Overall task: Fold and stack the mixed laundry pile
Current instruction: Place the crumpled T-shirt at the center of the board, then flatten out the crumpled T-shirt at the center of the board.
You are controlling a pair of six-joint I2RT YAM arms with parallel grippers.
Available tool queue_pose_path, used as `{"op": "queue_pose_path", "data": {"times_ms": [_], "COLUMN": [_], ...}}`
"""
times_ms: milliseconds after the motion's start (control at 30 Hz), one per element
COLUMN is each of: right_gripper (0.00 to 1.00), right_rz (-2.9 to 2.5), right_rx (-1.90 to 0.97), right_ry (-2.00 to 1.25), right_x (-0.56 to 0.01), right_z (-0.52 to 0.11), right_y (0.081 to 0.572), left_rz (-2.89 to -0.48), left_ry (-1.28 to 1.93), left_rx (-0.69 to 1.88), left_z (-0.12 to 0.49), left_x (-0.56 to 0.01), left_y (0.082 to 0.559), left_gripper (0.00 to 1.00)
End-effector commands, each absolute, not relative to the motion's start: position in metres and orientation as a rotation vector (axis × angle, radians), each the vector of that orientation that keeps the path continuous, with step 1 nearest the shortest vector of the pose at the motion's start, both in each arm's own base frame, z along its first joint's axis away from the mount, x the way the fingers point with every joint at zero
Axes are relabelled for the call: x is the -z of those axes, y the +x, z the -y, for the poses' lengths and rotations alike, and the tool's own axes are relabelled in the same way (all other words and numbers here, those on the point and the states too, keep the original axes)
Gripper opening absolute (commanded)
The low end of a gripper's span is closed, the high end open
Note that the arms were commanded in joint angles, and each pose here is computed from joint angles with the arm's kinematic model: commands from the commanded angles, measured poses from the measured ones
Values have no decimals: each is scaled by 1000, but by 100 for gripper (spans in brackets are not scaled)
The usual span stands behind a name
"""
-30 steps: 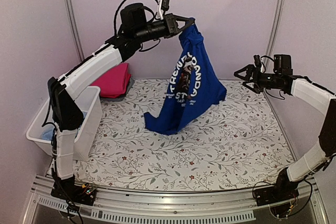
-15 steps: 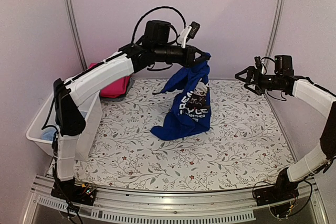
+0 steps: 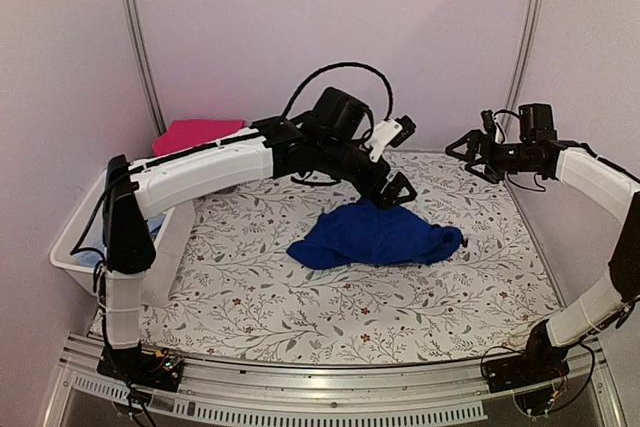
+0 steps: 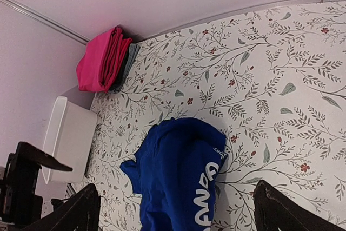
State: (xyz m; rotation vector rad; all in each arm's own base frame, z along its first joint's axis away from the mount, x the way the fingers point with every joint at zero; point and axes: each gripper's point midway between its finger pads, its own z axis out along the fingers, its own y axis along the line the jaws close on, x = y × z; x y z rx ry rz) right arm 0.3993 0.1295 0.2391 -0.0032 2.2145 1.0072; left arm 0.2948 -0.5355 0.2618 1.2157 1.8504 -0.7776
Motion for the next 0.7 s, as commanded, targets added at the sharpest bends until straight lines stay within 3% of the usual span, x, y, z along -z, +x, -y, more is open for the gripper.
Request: {"op": "queue_pose_path", "data": {"times_ms": [0,233,433,600,667], "right_gripper": [97,90,80,73,72], "right_rz": [-2260,-2299,-2351,-2400,-2439], "right_rx": [-920,-848,-843,-788,-725], "right_ry": [-126,-343,-646,-841,-901], "right_x": [-241,-235,-214,-184,-165], "right_z": [-156,-216,-307,-373,-391], "right_y": [398,390,364,344,340], "left_rz": [-2017,-2188,-2500,-2641,-2674], "left_ry": [889,476,313,153,139], "left_rx": [804,853,884,912,909], "left_z": [435,329,305,298,297], "left_x": [-269,-222,-128,-81,-71], "left_y": [363,393,387,380,376], "left_gripper": [100,99,76,64,64]}}
